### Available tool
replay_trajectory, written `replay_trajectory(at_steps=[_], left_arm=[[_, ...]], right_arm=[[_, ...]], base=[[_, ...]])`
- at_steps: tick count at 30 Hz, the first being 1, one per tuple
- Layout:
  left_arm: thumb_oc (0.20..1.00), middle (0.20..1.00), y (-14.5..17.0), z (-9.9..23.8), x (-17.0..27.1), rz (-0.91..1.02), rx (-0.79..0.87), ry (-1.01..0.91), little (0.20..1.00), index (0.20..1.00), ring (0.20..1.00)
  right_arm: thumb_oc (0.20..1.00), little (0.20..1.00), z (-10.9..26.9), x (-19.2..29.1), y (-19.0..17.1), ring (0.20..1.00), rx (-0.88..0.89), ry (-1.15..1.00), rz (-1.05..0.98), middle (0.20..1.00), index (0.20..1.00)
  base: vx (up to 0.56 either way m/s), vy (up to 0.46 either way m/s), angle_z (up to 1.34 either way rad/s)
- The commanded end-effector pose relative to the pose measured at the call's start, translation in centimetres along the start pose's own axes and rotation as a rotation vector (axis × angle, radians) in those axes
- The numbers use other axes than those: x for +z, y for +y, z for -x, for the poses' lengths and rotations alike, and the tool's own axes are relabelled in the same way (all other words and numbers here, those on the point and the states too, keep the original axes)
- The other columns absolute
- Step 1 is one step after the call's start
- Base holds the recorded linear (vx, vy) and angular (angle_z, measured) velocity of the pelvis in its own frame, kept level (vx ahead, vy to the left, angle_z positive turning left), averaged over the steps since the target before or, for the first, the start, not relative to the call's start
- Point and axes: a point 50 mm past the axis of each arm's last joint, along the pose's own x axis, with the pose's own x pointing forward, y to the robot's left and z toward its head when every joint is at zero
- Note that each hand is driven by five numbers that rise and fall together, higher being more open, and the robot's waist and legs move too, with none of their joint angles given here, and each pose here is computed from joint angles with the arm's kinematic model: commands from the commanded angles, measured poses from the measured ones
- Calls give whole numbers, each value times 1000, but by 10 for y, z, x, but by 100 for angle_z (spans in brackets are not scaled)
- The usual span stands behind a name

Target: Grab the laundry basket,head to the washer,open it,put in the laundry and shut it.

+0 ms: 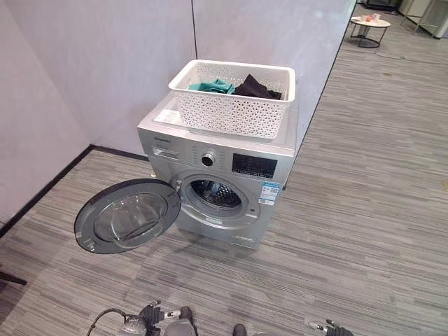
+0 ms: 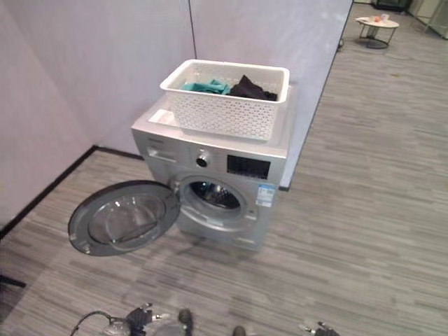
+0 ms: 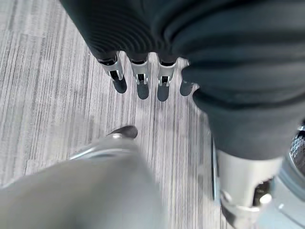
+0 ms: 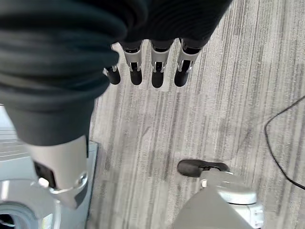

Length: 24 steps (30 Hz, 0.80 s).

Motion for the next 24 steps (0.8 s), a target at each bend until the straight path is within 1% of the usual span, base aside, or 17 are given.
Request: replay_trajectory(at_steps=[1, 3, 7, 10, 14, 20, 24], left_arm=[[1000, 1000, 12, 1, 6, 32, 53, -39, 1000, 1000, 1000], [1000, 1000, 12, 1, 7, 38, 53, -44, 1000, 1000, 1000], [1000, 1000, 24, 1, 23, 6, 86, -98, 1000, 1000, 1000], [1000, 1000, 33, 1, 43, -1, 117, -160, 1000, 1000, 1000], [1000, 1000, 35, 2, 55, -10, 131, -200, 1000, 1000, 1000], [1000, 1000, 34, 1, 56, -32, 133, -204, 1000, 1000, 1000], [1000, 1000, 27, 1, 50, -52, 111, -183, 1000, 1000, 1000]], right_arm=[[1000, 1000, 4, -3, -14, 1000, -47, -18, 2, 1000, 1000], [1000, 1000, 3, -5, -10, 1000, -41, -8, -1, 1000, 1000], [1000, 1000, 0, 7, 3, 1000, 1, -50, -5, 1000, 1000], [1000, 1000, -4, 27, 18, 1000, 48, -119, 23, 1000, 1000], [1000, 1000, -4, 53, 34, 1000, 96, -220, 44, 1000, 1000], [1000, 1000, -2, 68, 48, 1000, 144, -279, 93, 1000, 1000], [1000, 1000, -2, 72, 51, 1000, 146, -297, 109, 1000, 1000]], base=[[343, 232, -26], [375, 278, -50], [320, 302, -18], [165, 223, -11], [187, 241, -13], [94, 165, 7], [88, 195, -35]])
